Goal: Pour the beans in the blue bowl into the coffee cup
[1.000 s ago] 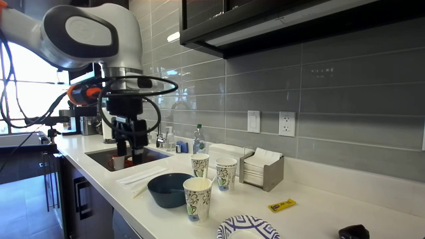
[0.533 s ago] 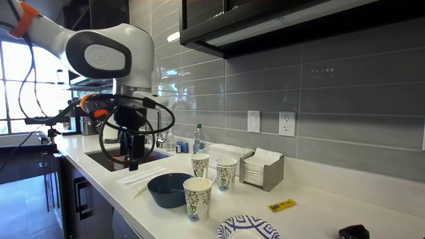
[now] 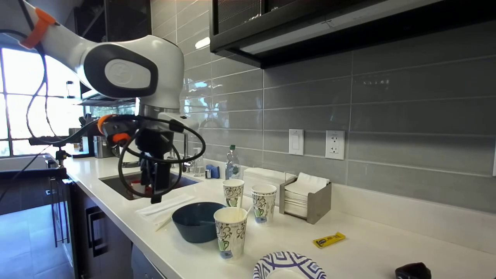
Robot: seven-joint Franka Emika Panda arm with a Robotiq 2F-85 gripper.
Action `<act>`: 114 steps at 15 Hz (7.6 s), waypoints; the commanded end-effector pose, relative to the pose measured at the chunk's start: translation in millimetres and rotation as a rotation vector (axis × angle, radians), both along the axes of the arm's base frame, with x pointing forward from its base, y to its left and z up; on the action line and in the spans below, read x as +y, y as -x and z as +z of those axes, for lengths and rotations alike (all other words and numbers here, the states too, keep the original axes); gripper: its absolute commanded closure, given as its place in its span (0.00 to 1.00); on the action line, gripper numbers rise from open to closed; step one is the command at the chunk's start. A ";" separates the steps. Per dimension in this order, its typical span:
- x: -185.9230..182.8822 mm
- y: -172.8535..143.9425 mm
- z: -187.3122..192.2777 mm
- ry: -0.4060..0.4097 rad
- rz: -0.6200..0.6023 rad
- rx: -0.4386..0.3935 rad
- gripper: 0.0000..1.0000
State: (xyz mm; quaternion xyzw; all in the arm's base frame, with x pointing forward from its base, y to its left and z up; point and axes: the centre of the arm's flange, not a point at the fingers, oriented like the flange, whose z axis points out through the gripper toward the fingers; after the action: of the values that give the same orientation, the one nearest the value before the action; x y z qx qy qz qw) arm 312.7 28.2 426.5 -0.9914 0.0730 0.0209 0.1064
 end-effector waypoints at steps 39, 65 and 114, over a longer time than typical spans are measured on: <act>-10.5 -81.5 -101.5 0.097 -0.672 -0.083 0.00; -12.4 -91.3 -116.9 0.129 -0.623 -0.135 0.98; 23.1 -152.1 113.8 0.399 -0.271 -0.345 0.95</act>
State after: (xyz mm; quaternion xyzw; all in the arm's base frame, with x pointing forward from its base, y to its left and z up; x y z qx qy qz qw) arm 465.1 51.3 540.4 -0.9629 0.1880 -0.1772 -0.0782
